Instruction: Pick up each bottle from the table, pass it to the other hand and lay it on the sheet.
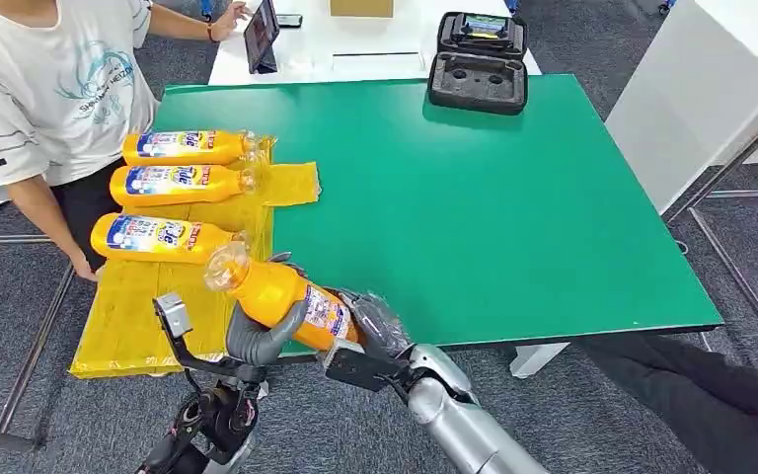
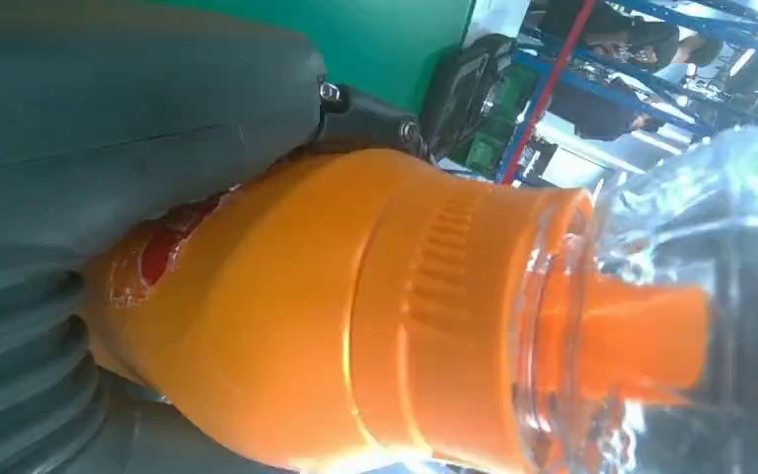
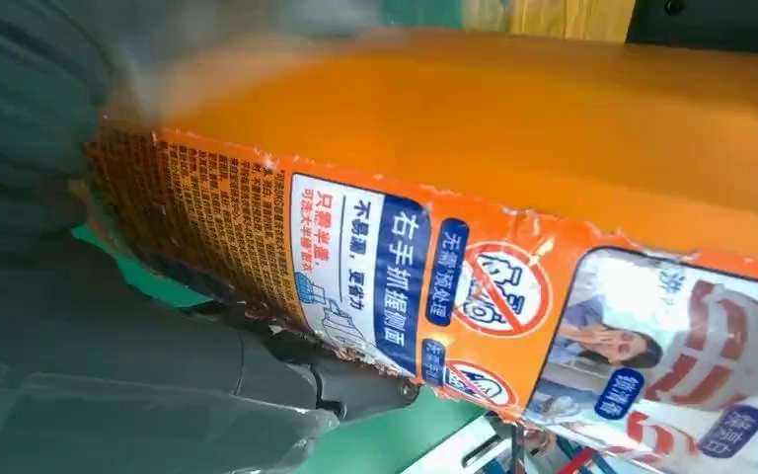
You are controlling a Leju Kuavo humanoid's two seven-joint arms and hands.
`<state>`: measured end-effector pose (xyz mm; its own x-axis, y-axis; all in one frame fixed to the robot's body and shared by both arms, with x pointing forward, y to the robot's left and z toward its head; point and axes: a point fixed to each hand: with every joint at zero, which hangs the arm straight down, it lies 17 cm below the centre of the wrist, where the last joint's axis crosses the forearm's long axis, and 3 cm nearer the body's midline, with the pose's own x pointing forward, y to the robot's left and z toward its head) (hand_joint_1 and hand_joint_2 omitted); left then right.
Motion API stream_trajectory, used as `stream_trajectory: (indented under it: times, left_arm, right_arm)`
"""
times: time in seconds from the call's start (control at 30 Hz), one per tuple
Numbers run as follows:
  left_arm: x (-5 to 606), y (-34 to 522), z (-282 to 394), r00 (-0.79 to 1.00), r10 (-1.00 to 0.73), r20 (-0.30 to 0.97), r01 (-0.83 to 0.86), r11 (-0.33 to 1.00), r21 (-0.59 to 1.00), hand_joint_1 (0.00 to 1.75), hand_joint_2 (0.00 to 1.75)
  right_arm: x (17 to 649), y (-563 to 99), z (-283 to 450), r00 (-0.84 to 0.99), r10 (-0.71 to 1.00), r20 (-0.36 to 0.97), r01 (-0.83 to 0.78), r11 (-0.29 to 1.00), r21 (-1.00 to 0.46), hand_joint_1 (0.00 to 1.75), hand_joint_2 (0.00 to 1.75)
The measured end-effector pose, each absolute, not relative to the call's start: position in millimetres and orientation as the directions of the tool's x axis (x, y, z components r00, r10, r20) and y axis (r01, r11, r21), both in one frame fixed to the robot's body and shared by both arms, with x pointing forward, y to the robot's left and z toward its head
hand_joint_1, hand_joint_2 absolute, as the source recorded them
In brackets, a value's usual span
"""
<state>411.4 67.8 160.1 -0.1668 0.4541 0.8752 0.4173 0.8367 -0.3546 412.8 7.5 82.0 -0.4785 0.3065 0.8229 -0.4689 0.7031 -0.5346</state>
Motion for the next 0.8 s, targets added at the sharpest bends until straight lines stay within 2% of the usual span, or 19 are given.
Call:
stream_trajectory:
  times: [0.07,0.1,0.3,0.53,0.8]
  left_arm:
    - [411.6,67.6,160.7,-0.165,0.458,0.873,0.420,0.834,-0.358,1.75,1.75]
    - [411.5,66.8,161.0,-0.160,0.463,0.872,0.423,0.830,-0.364,1.75,1.75]
    - [412.3,66.6,162.9,-0.155,0.473,0.867,0.420,0.826,-0.376,1.75,1.75]
    - [420.1,81.1,176.9,-0.212,0.475,0.854,0.362,0.850,-0.383,1.75,1.75]
    - [447.0,134.2,201.4,-0.357,0.379,0.854,0.180,0.925,-0.336,1.75,1.75]
  right_arm:
    - [413.2,7.6,82.0,-0.478,0.307,0.823,-0.469,0.703,-0.534,0.00,1.75]
    - [413.8,7.2,82.3,-0.480,0.309,0.821,-0.464,0.705,-0.537,0.00,0.00]
    - [419.1,3.3,86.1,-0.476,0.318,0.820,-0.427,0.731,-0.532,0.00,0.00]
    - [429.6,-6.1,105.2,-0.465,0.265,0.845,-0.384,0.800,-0.461,0.00,0.00]
    - [441.7,-31.8,138.7,-0.464,0.163,0.871,-0.320,0.885,-0.337,0.00,0.00]
